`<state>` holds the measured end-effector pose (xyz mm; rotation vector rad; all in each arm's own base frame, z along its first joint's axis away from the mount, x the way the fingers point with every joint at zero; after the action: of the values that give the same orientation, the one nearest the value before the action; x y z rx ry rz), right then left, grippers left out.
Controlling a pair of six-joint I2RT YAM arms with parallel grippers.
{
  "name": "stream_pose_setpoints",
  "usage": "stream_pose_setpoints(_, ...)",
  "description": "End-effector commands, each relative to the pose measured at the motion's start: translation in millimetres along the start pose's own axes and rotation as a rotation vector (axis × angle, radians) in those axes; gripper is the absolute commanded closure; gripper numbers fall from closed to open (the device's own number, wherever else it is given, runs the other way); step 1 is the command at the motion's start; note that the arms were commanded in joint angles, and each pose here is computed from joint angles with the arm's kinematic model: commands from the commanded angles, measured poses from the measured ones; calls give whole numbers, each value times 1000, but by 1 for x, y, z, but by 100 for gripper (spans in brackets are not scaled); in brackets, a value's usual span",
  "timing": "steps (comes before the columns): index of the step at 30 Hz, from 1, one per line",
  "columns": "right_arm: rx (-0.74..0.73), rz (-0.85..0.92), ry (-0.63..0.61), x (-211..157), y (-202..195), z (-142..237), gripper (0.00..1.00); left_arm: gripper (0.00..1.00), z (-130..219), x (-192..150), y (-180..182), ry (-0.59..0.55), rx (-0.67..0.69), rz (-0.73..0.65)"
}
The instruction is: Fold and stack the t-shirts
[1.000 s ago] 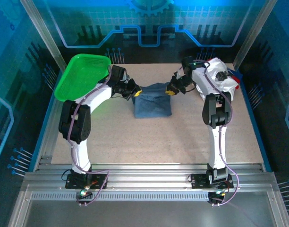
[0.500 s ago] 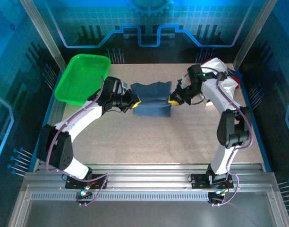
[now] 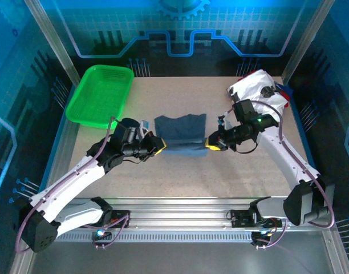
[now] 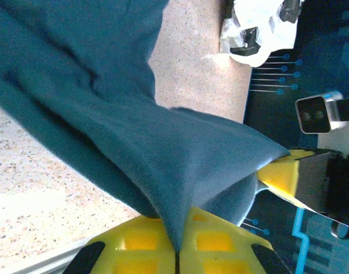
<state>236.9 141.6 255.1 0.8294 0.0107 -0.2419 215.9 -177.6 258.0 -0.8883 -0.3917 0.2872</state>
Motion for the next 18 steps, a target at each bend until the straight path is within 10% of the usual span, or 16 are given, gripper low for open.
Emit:
stream_pose_setpoints(1, -21, 7, -23, 17, 12, 8, 96, 99, 1, 22, -5, -53, 65, 20)
stream_pose_setpoints(15, -90, -78, 67, 194, -17, -75, 89, 100, -94, 137, 70, 4, 226, 138)
stream_pose_setpoints(18, -82, -138, 78, 231, -31, -97, 70, 73, -118, 159, 89, 9, 234, 158)
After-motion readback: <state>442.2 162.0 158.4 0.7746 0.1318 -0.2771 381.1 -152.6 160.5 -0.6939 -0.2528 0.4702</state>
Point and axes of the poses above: each hand's point on the last joint's axis, 136 mm out from that joint toward the fingers, its own z axis back along the fingers, its own y axis along the line the jaws close on, x = y × z, the point moved 7 cm from there along z, back along the fingers, and after that the axes turned 7 degrees about -z, right-handed, at the moved point
